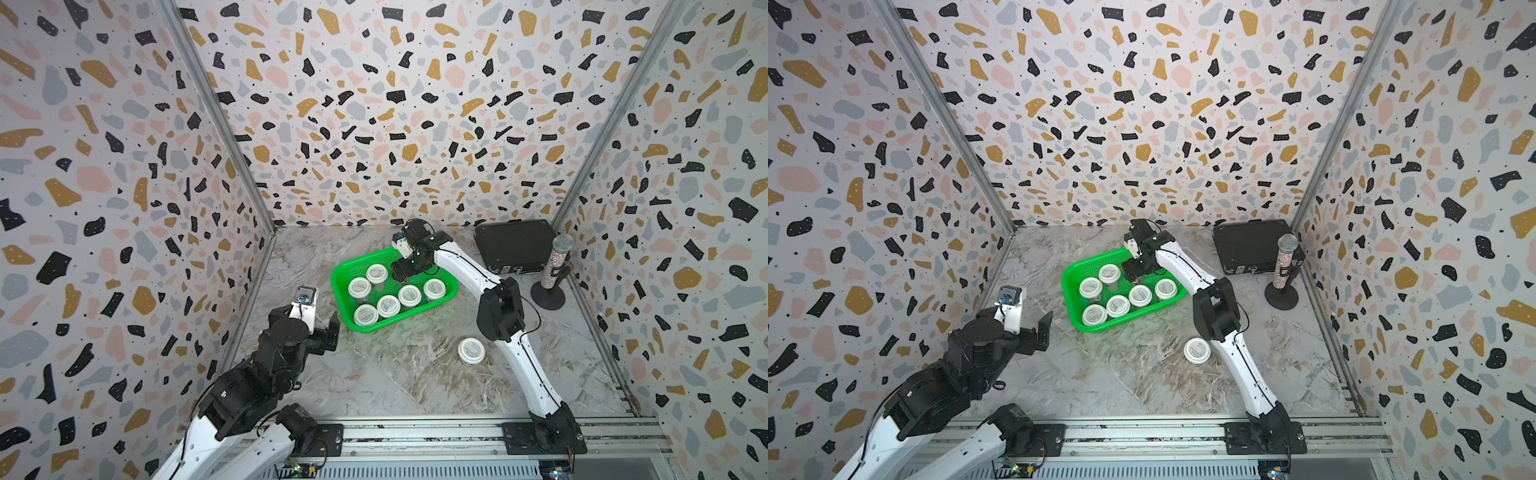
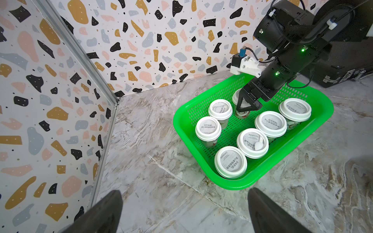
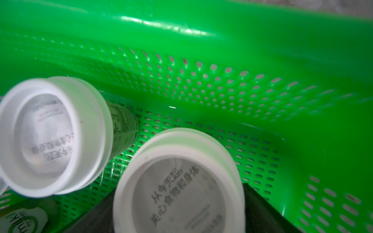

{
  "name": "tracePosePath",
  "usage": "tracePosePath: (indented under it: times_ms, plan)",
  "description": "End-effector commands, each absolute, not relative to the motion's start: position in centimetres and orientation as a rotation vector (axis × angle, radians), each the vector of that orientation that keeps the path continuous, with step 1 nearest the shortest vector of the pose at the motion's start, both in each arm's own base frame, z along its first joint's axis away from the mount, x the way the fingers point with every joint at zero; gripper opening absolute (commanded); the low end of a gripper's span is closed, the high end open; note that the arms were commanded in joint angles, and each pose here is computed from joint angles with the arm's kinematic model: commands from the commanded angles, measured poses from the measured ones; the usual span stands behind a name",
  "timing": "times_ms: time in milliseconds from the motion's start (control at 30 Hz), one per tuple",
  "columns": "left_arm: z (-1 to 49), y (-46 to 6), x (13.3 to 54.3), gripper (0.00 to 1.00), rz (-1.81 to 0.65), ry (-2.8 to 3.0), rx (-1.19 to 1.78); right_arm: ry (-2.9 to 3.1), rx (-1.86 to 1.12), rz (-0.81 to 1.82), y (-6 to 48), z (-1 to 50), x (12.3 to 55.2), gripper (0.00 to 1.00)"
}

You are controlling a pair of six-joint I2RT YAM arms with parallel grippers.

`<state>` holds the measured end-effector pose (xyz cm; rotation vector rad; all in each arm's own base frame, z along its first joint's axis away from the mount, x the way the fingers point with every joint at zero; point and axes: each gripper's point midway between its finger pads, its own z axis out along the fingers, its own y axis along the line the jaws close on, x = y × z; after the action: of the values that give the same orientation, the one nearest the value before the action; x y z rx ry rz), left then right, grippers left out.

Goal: Put the yogurt in the basket
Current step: Place the yogurt in the basket, then pick up the yogurt from the center of the board.

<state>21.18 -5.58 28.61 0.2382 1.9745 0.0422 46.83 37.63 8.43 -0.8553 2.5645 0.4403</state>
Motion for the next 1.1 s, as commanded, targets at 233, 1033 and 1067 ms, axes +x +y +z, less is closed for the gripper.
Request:
tracePosePath:
  times_ms: [233,1033,1067]
  plan:
    - [28.5,-5.8,21.5,1.00,0.024,1.970,0.236,2.437,-0.860,0.439,37.5,15.3,46.9,0.99]
    - [26.9,-11.7,22.0,0.99,-0.236,2.053,0.424,2.351,-0.607,0.314,22.0,24.0,36.5,0.97]
    - [26.6,-12.1,22.1,1.00,-0.252,2.061,0.434,2.371,-0.590,0.293,20.8,23.4,35.5,0.97]
